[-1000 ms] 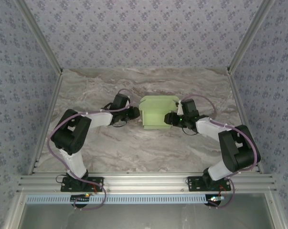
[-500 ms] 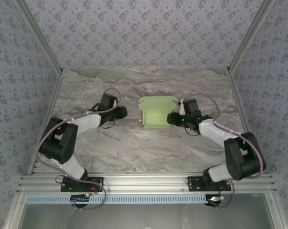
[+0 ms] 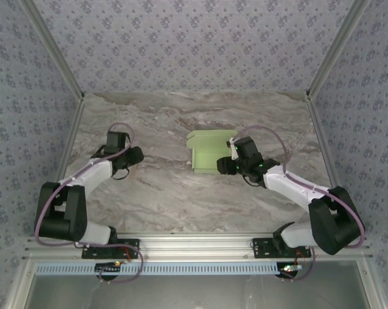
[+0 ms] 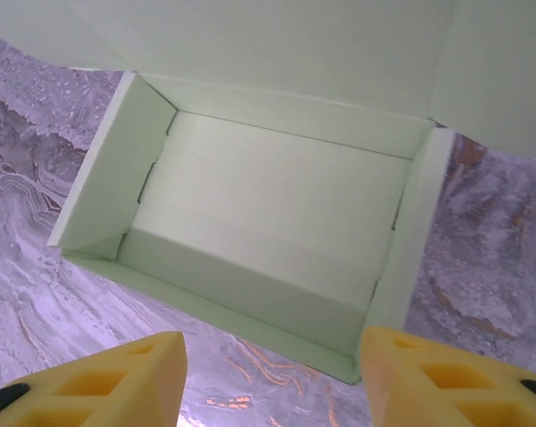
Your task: Fold the paper box
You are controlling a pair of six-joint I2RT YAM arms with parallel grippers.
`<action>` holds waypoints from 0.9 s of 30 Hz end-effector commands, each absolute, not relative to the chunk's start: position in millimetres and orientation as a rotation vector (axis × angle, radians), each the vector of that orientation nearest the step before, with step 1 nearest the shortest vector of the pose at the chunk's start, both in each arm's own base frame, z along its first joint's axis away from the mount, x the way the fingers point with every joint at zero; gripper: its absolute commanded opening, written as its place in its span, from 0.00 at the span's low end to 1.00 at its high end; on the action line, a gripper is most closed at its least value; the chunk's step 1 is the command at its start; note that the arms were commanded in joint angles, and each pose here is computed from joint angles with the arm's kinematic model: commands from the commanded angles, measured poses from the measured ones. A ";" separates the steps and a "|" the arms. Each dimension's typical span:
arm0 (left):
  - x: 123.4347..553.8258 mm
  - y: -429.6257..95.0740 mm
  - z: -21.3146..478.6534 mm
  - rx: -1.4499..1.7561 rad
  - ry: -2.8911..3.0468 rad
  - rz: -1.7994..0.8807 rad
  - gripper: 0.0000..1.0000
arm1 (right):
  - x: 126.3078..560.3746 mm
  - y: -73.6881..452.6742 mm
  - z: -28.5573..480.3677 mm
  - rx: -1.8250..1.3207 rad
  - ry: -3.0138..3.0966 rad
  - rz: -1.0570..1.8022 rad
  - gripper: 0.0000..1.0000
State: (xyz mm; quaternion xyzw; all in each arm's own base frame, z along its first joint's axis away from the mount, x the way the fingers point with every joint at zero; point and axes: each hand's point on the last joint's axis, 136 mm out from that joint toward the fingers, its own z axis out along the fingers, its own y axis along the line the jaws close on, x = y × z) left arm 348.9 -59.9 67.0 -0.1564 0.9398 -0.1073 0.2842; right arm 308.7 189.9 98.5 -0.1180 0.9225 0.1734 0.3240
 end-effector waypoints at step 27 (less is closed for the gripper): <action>351.9 -76.5 16.6 -0.163 2.831 -0.121 0.30 | 314.4 180.0 101.3 -0.288 2.404 0.424 0.57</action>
